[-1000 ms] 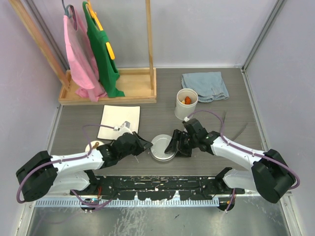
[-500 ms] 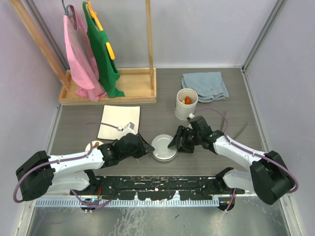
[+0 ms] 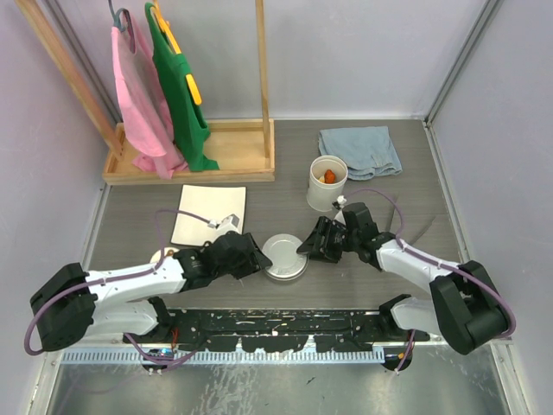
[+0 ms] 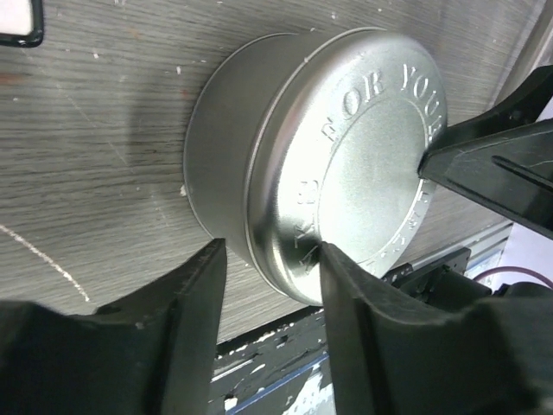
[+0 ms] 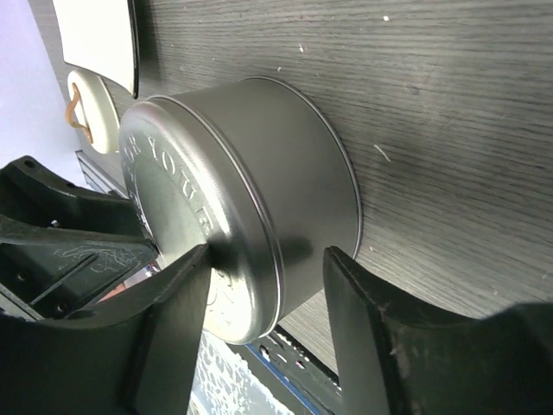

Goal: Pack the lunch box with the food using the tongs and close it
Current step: Close the box lid on the packing box.

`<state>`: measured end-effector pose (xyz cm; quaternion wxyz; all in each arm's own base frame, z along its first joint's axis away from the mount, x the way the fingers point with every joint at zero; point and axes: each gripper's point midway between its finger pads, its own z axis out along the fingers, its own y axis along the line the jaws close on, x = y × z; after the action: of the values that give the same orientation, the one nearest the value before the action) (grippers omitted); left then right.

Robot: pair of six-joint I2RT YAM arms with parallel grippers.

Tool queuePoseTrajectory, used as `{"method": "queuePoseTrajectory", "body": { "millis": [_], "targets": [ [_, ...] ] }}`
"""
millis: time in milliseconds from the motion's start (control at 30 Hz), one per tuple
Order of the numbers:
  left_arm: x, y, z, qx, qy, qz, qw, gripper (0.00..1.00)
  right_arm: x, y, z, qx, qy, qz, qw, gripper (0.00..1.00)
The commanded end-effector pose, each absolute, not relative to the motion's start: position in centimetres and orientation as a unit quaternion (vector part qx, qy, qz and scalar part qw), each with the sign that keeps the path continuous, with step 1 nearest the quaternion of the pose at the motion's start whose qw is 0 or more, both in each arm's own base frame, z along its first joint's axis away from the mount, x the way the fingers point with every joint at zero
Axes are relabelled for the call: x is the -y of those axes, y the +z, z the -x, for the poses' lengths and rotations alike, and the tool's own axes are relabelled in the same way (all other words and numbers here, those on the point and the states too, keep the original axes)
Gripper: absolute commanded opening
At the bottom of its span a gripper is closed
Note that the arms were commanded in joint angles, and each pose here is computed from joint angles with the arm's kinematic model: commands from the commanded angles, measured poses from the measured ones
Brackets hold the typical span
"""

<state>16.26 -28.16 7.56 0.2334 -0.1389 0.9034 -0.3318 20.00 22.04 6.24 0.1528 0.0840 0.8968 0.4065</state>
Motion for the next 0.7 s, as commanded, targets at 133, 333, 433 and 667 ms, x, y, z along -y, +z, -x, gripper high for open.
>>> {"method": "queuePoseTrajectory", "body": {
  "millis": [133, 333, 433, 667],
  "targets": [
    [25.4, 9.9, -17.6, -0.916, -0.304, 0.103, 0.243, 0.64, -20.5, 6.1, -21.1, -0.912, 0.373, -0.074, 0.157, 0.64],
    [26.6, 13.7, -21.7, -0.897, -0.353, 0.06, 0.26, 0.77, -21.8, 7.4, -21.5, -0.901, 0.407, -0.045, 0.146, 0.69],
    [29.0, 13.4, -22.7, -0.9, -0.365, 0.016, 0.237, 0.78, -22.0, 7.0, -21.1, -0.898, 0.416, -0.04, 0.138, 0.68],
    [32.3, 8.9, -22.3, -0.915, -0.376, -0.025, 0.144, 0.49, -21.6, 4.9, -20.5, -0.907, 0.403, -0.054, 0.113, 0.57]
  ]
}}
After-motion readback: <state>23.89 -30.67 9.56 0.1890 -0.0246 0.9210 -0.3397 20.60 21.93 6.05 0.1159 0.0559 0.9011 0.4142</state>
